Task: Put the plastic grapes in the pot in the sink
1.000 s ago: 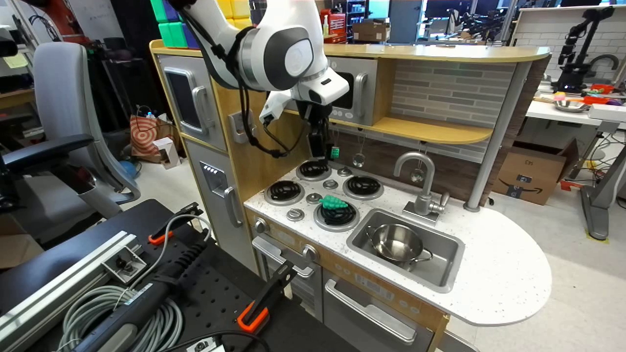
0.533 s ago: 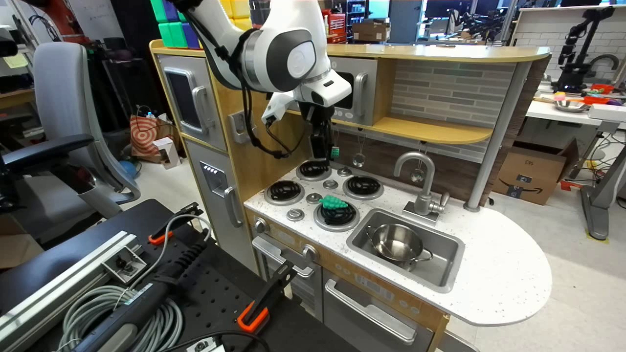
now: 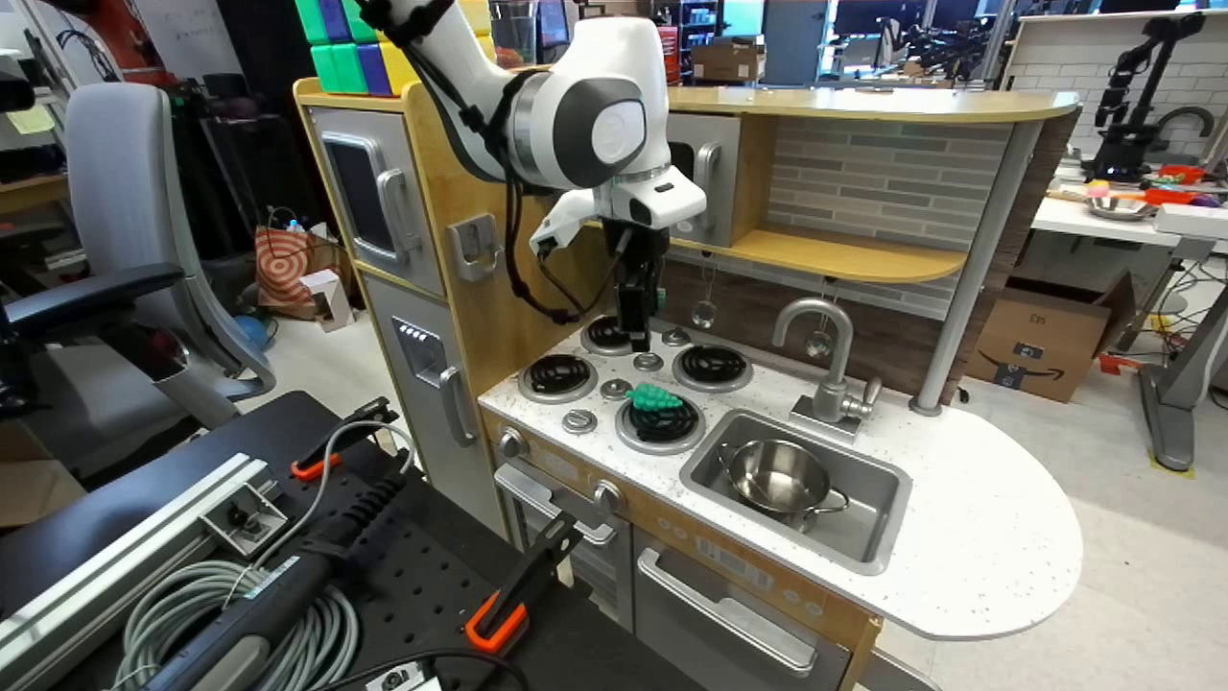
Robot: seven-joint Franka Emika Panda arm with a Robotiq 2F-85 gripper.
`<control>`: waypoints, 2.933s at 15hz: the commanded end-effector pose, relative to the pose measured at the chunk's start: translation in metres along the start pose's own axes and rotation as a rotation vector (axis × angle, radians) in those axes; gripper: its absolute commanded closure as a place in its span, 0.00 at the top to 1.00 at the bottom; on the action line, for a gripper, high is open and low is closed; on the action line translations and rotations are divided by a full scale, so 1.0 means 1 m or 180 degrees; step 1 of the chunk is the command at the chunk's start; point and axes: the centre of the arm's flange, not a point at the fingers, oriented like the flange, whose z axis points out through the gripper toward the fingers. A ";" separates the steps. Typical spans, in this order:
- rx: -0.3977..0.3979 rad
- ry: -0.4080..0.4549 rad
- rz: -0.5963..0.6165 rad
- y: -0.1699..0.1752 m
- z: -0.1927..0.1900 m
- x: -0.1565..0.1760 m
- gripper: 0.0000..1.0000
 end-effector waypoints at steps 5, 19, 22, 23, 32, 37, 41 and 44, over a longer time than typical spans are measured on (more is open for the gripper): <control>0.0015 -0.0124 -0.0212 -0.047 0.074 0.003 1.00; -0.0423 -0.0328 -0.0177 -0.068 0.152 0.007 0.67; -0.0480 -0.0357 -0.0152 -0.067 0.160 0.007 0.43; -0.0488 -0.0354 -0.0136 -0.065 0.161 0.008 0.35; -0.0138 -0.0174 0.0438 -0.010 0.119 0.035 0.25; 0.0111 0.0047 0.1078 0.034 0.102 0.089 0.25; -0.0044 0.0033 0.1502 0.045 0.111 0.129 0.25; -0.0173 0.0061 0.1852 0.037 0.131 0.156 0.25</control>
